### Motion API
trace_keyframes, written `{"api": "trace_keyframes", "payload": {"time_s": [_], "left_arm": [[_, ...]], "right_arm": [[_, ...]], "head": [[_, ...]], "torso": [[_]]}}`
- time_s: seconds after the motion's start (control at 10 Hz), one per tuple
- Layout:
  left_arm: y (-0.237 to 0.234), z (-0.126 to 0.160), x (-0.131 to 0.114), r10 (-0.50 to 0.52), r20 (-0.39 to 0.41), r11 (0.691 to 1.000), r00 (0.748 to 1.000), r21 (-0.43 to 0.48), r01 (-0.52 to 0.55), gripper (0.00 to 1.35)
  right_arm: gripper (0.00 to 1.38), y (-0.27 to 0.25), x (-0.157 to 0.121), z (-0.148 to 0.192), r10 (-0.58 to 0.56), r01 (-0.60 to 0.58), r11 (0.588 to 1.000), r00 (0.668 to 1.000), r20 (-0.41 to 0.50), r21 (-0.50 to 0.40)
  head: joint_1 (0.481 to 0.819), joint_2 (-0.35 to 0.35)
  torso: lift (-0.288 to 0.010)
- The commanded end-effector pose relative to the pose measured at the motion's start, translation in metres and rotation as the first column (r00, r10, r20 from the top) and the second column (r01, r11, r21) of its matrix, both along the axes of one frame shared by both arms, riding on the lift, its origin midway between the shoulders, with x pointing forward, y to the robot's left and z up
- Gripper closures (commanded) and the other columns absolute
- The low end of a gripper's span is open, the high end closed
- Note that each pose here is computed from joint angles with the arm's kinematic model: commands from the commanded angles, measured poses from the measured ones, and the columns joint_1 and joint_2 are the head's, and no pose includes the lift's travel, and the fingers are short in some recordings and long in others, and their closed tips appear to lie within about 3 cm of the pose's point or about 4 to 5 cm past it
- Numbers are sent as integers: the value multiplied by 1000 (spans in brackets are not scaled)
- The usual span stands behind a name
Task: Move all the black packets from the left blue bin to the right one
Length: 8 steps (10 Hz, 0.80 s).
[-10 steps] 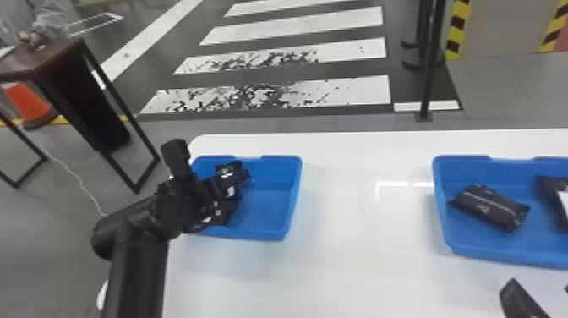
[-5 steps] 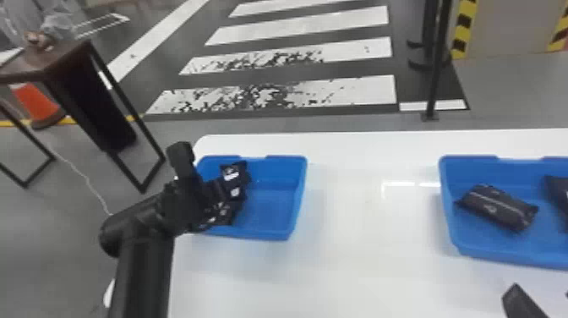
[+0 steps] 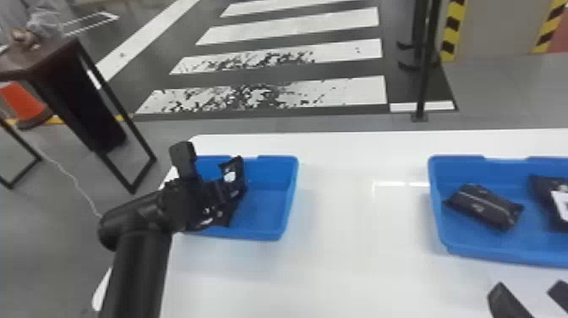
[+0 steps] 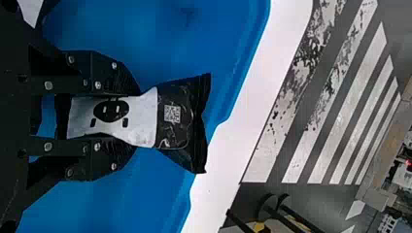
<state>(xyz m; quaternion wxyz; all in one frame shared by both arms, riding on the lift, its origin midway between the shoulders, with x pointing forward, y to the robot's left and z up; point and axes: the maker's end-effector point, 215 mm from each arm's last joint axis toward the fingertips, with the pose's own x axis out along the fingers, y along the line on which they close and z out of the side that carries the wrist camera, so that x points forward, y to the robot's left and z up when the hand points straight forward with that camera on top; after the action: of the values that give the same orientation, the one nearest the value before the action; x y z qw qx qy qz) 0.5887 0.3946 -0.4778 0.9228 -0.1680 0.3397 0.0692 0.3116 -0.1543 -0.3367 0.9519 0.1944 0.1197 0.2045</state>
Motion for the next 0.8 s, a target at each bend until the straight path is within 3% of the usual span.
{"api": "trace_keyframes", "payload": {"time_s": [0.0,0.2,0.3,0.5,0.7], "left_arm": [[9,3,3,11,33,999,999,44,-12,1240],[4,13,2,-16,98,999,995,47,11,1207],[-7,35,-5,-56,149,997,987,67,47,1207],[-45,73,-28,-150,249,987,957,87,132,1207],[-96,92,-65,-246,287,969,926,90,229,1207]], "right_arm": [[191,0,0,-1,1,-1,1000,1000,-5,8],[191,1,-2,-1,6,-6,1000,1000,-5,10],[190,3,-1,0,11,-11,1000,1000,-7,6],[190,7,4,4,35,-35,999,999,6,-5],[199,13,14,13,80,-78,996,996,42,-35]], "head": [[695,284],[695,301],[695,298],[695,281],[695,253]], "torso": [[-140],[-140],[-140],[-140],[-140]]}}
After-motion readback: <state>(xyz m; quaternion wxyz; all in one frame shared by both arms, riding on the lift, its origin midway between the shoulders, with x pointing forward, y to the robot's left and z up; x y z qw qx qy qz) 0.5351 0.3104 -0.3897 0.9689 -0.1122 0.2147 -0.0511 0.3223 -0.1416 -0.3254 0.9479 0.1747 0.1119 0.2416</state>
